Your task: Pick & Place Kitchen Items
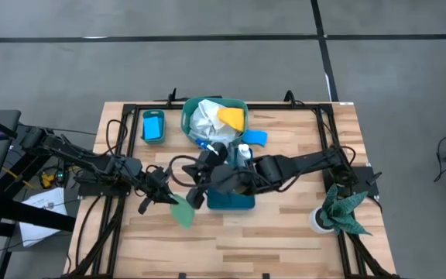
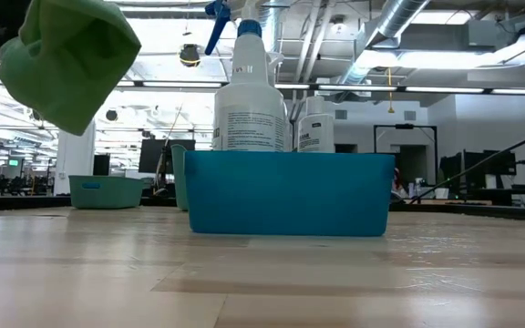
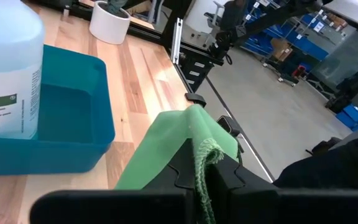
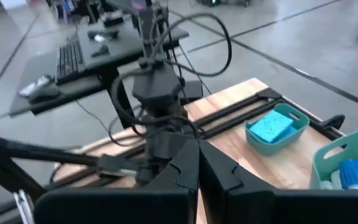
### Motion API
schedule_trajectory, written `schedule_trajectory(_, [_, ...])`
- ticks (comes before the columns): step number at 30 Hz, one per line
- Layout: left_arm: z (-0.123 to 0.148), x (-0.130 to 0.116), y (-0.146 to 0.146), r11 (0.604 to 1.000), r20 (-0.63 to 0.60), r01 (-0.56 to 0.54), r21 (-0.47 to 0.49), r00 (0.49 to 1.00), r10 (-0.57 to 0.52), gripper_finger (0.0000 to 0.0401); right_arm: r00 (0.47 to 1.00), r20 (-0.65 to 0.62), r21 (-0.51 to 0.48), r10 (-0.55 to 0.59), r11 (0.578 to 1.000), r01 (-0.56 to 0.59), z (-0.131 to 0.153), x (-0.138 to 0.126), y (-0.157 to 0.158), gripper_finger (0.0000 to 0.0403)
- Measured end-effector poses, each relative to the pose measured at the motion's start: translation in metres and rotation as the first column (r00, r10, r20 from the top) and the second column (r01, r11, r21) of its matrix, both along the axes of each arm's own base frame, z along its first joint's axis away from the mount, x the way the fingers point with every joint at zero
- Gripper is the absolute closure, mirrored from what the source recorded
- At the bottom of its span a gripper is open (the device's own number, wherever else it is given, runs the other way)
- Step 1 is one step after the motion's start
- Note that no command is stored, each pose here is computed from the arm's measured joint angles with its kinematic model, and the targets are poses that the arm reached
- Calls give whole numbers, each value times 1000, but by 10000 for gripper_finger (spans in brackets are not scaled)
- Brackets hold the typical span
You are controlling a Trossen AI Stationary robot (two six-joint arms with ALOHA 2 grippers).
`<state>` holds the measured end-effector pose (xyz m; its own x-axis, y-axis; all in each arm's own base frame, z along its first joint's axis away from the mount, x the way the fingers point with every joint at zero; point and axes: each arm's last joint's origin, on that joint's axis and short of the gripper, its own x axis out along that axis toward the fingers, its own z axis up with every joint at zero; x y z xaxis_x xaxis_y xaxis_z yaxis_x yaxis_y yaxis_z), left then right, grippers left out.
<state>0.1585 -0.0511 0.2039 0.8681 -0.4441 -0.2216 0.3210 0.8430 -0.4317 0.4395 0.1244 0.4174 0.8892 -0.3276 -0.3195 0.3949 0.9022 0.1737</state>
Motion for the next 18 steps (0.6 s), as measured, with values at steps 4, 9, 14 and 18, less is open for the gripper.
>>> schedule_trajectory(4, [0, 0, 0, 1000, 0, -4, 1, 1000, 4, 401, 999, -26, -30, 28, 999, -29, -1, 4, -11, 402])
schedule_trajectory(9, [0, 0, 1, 1000, 2, -23, 5, 1000, 23, 401, 993, -58, -45, 104, 993, -106, 1, 6, -28, 403])
schedule_trajectory(14, [0, 0, 1, 1000, 3, -26, 5, 1000, 26, 401, 988, -69, -56, 139, 988, -143, 4, 7, -42, 403])
schedule_trajectory(18, [0, 0, 1, 999, 2, -34, 3, 999, 34, 401, 987, -65, -79, 149, 985, -154, 19, -5, -49, 403])
